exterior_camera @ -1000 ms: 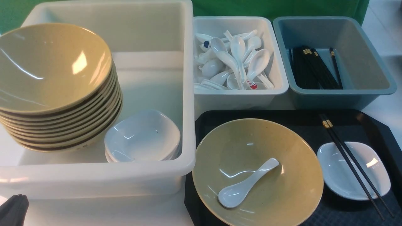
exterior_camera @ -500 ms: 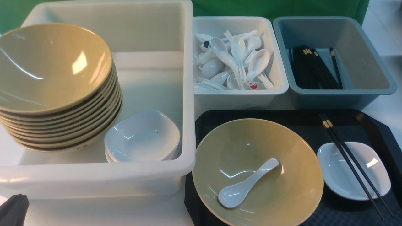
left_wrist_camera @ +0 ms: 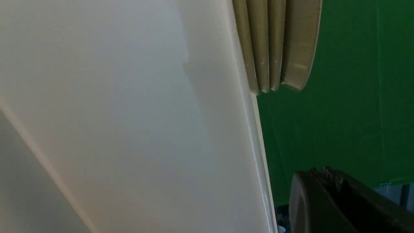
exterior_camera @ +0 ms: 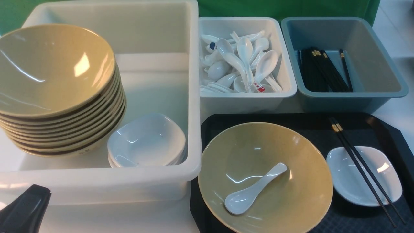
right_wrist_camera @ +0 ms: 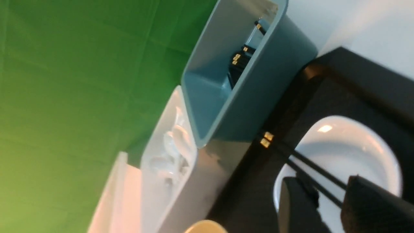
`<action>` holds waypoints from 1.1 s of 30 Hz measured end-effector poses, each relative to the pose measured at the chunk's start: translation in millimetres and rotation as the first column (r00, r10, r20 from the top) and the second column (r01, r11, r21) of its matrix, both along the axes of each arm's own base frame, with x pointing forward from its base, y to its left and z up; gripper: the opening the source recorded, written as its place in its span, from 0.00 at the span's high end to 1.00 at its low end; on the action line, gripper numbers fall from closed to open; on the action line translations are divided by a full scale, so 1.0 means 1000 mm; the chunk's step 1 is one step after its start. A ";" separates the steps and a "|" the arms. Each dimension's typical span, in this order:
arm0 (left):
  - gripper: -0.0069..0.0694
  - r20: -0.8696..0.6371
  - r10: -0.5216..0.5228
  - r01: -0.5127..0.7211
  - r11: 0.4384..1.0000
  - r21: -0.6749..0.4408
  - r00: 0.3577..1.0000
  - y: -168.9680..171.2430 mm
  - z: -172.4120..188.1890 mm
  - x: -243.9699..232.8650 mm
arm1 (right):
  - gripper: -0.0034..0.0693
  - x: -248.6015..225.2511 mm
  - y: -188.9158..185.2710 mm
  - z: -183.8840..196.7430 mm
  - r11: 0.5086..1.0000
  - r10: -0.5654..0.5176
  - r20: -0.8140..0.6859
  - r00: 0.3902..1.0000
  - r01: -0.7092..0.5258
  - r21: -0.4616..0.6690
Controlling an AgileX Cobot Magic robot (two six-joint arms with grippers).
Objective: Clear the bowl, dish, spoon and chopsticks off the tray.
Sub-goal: Use the right arm to grab the chopsticks
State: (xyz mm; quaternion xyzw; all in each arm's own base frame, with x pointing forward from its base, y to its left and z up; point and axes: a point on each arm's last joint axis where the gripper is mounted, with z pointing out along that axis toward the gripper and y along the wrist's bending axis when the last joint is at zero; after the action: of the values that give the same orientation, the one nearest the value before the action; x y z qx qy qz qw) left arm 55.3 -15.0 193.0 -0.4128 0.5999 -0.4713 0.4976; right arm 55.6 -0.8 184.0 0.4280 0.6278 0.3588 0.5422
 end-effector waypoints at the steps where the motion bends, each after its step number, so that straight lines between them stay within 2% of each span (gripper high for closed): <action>1: 0.93 0.000 0.000 0.000 1.000 -0.006 1.000 0.000 0.000 0.000 | 0.62 0.000 0.000 0.000 1.000 0.000 -0.002 1.000 0.000 0.000; 5: 0.93 -0.011 -0.019 0.019 1.000 -0.018 1.000 -0.002 -0.001 0.000 | 0.62 0.000 0.000 0.000 0.997 0.011 -0.003 1.000 -0.011 -0.072; 8: 0.93 -0.017 -0.041 0.042 0.999 0.014 0.999 -0.004 -0.001 -0.001 | 0.62 0.000 0.000 0.000 0.996 0.015 -0.004 1.000 -0.015 -0.091; 11: 0.93 0.086 -0.081 0.060 0.972 0.225 0.993 -0.006 0.029 -0.006 | 0.62 0.000 0.001 0.002 0.988 0.038 0.023 0.999 -0.035 -0.149; 13: 0.93 0.178 -0.102 0.023 0.918 0.396 0.979 -0.006 0.057 -0.013 | 0.63 0.001 0.002 0.007 0.973 0.075 0.059 0.995 -0.060 -0.224; 14: 0.93 0.192 -0.105 0.016 0.911 0.413 0.976 -0.006 0.063 -0.014 | 0.63 0.001 0.002 0.007 0.968 0.080 0.059 0.995 -0.064 -0.242; 16: 0.93 0.204 -0.155 0.003 0.802 0.597 0.967 -0.008 0.094 -0.015 | 0.67 -0.002 0.004 0.027 0.929 0.136 0.071 0.988 -0.102 -0.355; 18: 0.93 0.129 -0.199 0.050 0.703 0.710 0.972 -0.010 0.110 -0.007 | 0.73 -0.002 0.006 0.047 0.883 0.181 0.060 0.982 -0.135 -0.450; 19: 0.93 0.099 -0.218 0.073 0.663 0.745 0.971 -0.011 0.118 -0.004 | 0.76 0.000 0.007 0.058 0.844 0.205 0.038 0.978 -0.157 -0.514; 20: 0.93 0.010 -0.242 0.136 0.581 0.802 0.970 -0.011 0.130 0.006 | 0.82 0.002 0.009 0.080 0.790 0.236 0.022 0.972 -0.179 -0.586; 21: 0.93 -0.010 -0.241 0.147 0.561 0.815 0.971 -0.011 0.134 0.010 | 0.84 0.003 0.009 0.083 0.779 0.244 0.008 0.970 -0.191 -0.597; 22: 0.93 -0.066 -0.249 0.190 0.513 0.837 0.966 -0.010 0.139 0.016 | 0.87 0.006 0.010 0.096 0.740 0.259 -0.011 0.966 -0.206 -0.640; 23: 0.93 -0.182 -0.257 0.280 0.423 0.862 0.949 -0.009 0.150 0.031 | 0.90 0.015 0.013 0.118 0.636 0.295 -0.104 0.950 -0.276 -0.720; 25: 0.93 -0.320 -0.264 0.397 0.332 0.855 0.910 -0.008 0.159 0.046 | 0.91 0.024 0.016 0.149 0.533 0.298 -0.198 0.934 -0.335 -0.777; 26: 0.93 -0.388 -0.263 0.455 0.285 0.844 0.884 -0.006 0.165 0.056 | 0.91 0.032 0.018 0.164 0.444 0.325 -0.268 0.907 -0.396 -0.804; 28: 0.93 -0.483 -0.282 0.544 0.205 0.814 0.829 -0.008 0.169 0.068 | 0.91 0.042 0.021 0.179 0.354 0.303 -0.396 0.867 -0.488 -0.798; 30: 0.93 -0.570 -0.327 0.629 0.104 0.771 0.753 -0.016 0.172 0.085 | 0.91 0.060 0.025 0.194 0.219 0.308 -0.555 0.773 -0.625 -0.749; 31: 0.93 -0.581 -0.337 0.638 0.086 0.765 0.741 -0.018 0.172 0.086 | 0.91 0.060 0.024 0.193 0.217 0.306 -0.567 0.765 -0.636 -0.740; 32: 0.93 -0.600 -0.351 0.657 0.060 0.751 0.718 -0.022 0.172 0.091 | 0.91 0.067 0.026 0.197 0.185 0.300 -0.608 0.735 -0.670 -0.719; 33: 0.93 -0.639 -0.387 0.690 -0.009 0.724 0.665 -0.034 0.170 0.099 | 0.91 0.079 0.028 0.198 0.130 0.285 -0.695 0.661 -0.745 -0.655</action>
State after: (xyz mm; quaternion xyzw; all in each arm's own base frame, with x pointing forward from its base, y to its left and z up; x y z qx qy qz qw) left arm 154.6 -48.5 362.8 0.1832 0.9193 -0.1105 0.3302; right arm 134.6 27.6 382.2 -0.1412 0.9174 0.0153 0.3716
